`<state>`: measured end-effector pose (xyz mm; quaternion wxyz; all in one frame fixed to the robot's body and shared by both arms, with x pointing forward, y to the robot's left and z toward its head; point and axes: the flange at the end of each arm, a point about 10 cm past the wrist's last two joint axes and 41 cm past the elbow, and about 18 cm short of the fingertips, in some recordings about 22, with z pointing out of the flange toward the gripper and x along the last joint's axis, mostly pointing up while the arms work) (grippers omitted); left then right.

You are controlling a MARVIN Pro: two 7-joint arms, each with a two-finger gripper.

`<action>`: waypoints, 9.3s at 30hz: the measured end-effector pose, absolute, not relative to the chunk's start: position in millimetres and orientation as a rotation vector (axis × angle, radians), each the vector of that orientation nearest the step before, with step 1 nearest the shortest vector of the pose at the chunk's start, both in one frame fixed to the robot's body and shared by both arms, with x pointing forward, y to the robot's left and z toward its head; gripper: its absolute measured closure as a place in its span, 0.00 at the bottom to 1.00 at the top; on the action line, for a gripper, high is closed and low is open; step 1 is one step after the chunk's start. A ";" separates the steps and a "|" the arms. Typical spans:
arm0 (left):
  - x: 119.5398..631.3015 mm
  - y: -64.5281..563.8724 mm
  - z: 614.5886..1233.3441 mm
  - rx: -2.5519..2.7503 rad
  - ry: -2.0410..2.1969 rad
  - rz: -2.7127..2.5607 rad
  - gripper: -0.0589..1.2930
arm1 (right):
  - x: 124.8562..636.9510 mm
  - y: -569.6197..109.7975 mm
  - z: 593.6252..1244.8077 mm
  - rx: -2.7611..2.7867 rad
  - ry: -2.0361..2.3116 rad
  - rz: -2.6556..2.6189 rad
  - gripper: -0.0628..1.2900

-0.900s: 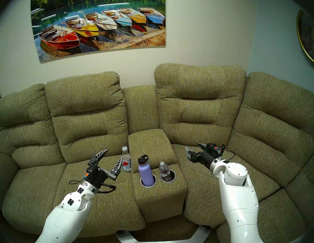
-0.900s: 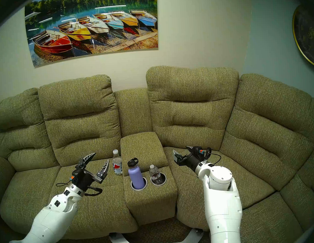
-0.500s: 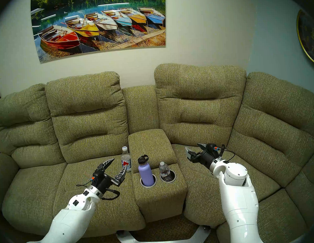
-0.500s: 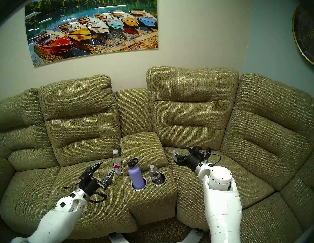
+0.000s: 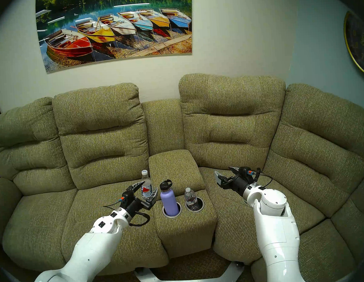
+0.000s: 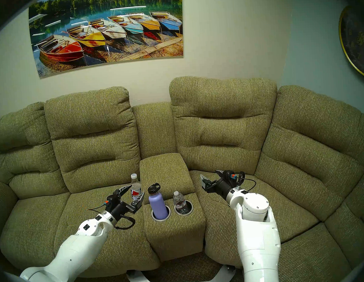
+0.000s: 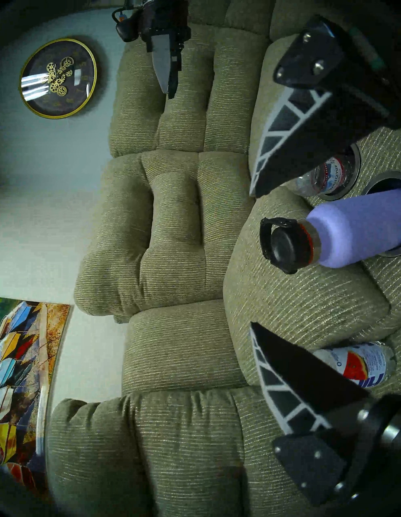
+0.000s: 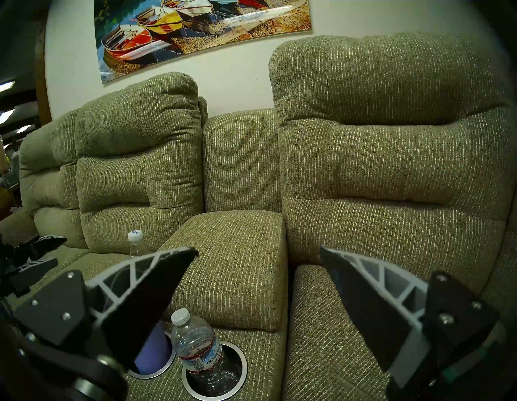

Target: Take bottles out of cup holder

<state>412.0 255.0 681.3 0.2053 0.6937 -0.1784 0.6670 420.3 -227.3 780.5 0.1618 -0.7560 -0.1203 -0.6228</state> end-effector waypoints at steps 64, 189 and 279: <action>480.4 197.6 649.3 2.177 -0.363 1.682 0.03 | 420.2 -227.1 779.2 -2.160 -0.342 -1.774 0.05; 457.5 311.1 691.4 1.998 -0.634 2.015 0.56 | 420.0 -226.9 778.8 -2.161 -0.342 -1.772 0.05; 482.2 278.7 721.6 1.706 -0.679 2.241 0.03 | 419.5 -215.3 775.3 -2.137 -0.384 -1.734 0.05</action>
